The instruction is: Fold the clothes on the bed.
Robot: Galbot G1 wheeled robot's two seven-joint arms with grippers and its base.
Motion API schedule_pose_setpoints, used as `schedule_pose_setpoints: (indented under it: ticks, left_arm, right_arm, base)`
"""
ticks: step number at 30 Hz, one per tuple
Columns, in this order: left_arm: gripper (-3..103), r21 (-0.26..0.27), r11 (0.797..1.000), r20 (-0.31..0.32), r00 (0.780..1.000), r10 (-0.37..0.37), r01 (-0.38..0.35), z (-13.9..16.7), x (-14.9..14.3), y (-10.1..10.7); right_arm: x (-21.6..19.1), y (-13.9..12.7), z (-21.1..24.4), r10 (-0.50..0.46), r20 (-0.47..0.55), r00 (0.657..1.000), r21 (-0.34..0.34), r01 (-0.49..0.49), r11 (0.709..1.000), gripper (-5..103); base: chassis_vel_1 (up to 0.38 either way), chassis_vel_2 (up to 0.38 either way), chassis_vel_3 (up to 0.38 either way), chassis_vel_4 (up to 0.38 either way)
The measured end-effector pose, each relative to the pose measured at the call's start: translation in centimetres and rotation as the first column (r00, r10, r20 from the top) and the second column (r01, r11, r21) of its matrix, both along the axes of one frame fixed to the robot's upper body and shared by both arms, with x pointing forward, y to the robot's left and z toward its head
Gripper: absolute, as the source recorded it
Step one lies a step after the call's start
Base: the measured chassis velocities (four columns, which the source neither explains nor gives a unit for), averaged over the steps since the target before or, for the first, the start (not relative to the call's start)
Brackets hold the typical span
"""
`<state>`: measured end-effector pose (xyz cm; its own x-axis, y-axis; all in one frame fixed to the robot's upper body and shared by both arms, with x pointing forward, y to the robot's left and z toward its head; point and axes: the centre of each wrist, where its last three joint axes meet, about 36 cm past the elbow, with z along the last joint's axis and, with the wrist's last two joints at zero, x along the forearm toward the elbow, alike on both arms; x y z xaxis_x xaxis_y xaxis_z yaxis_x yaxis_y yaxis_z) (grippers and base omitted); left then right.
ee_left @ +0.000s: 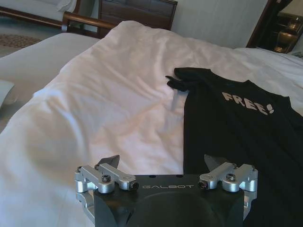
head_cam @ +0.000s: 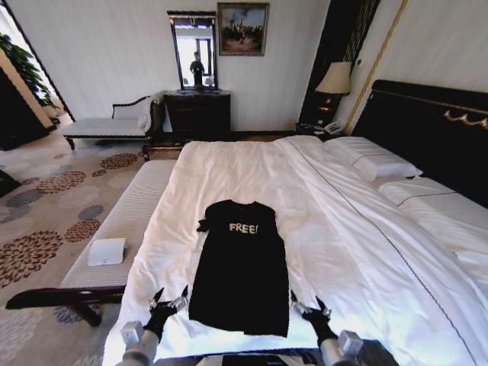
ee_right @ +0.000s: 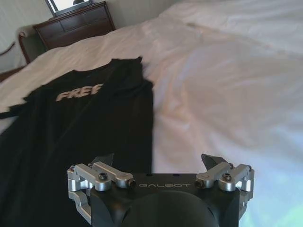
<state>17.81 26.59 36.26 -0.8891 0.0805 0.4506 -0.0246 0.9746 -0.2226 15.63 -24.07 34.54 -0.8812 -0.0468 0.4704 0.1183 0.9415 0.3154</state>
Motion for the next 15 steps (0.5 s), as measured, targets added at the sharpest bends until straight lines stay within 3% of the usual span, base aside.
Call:
schedule_pose_setpoints:
  ticks: [1, 2, 3, 4, 6, 10, 15]
  left_arm:
    - [100, -0.007, 1.000, -0.004, 1.000, 0.004, -0.004, 0.1, -0.4, 0.0]
    - [100, -0.007, 1.000, -0.004, 1.000, 0.004, -0.004, 0.1, -0.4, 0.0]
    - [100, -0.015, 1.000, -0.008, 1.000, 0.006, -0.006, 0.2, -0.8, -0.1]
    - [100, -0.022, 1.000, -0.012, 1.000, 0.009, -0.009, 0.2, -1.2, -0.2]
    - [100, -0.033, 0.999, -0.018, 1.000, 0.011, -0.011, 0.1, -1.8, -0.6]
    - [100, -0.050, 0.999, -0.038, 0.999, 0.013, -0.015, -0.4, -2.5, -1.3]
    - [100, -0.059, 0.998, -0.049, 0.999, 0.015, -0.017, -0.9, -2.9, -1.9]
  right_arm:
    - [-0.3, 0.3, 0.2, -0.006, -0.019, 1.000, 0.067, 0.007, 0.998, 100]
    - [-0.3, 0.3, 0.2, -0.006, -0.019, 1.000, 0.067, 0.007, 0.998, 100]
    - [-0.4, 0.5, 0.4, -0.016, -0.042, 0.999, 0.138, 0.021, 0.990, 100]
    - [-0.4, 0.5, 0.6, -0.031, -0.079, 0.996, 0.237, 0.049, 0.970, 100]
    - [-0.2, 0.2, 0.6, -0.045, -0.118, 0.992, 0.330, 0.082, 0.940, 100]
    - [-0.4, -0.6, 0.4, -0.042, -0.180, 0.983, 0.400, 0.112, 0.910, 100]
    - [-1.3, -1.4, -1.3, -0.017, -0.233, 0.972, 0.404, 0.113, 0.908, 100]
  base:
    - [0.048, -0.038, -0.052, -0.008]
    - [0.048, -0.038, -0.052, -0.008]
    - [0.000, 0.000, 0.000, 0.000]
    - [0.000, 0.000, 0.000, 0.000]
    - [0.000, 0.000, 0.000, 0.000]
    - [0.000, 0.000, 0.000, 0.000]
    - [0.000, 0.000, 0.000, 0.000]
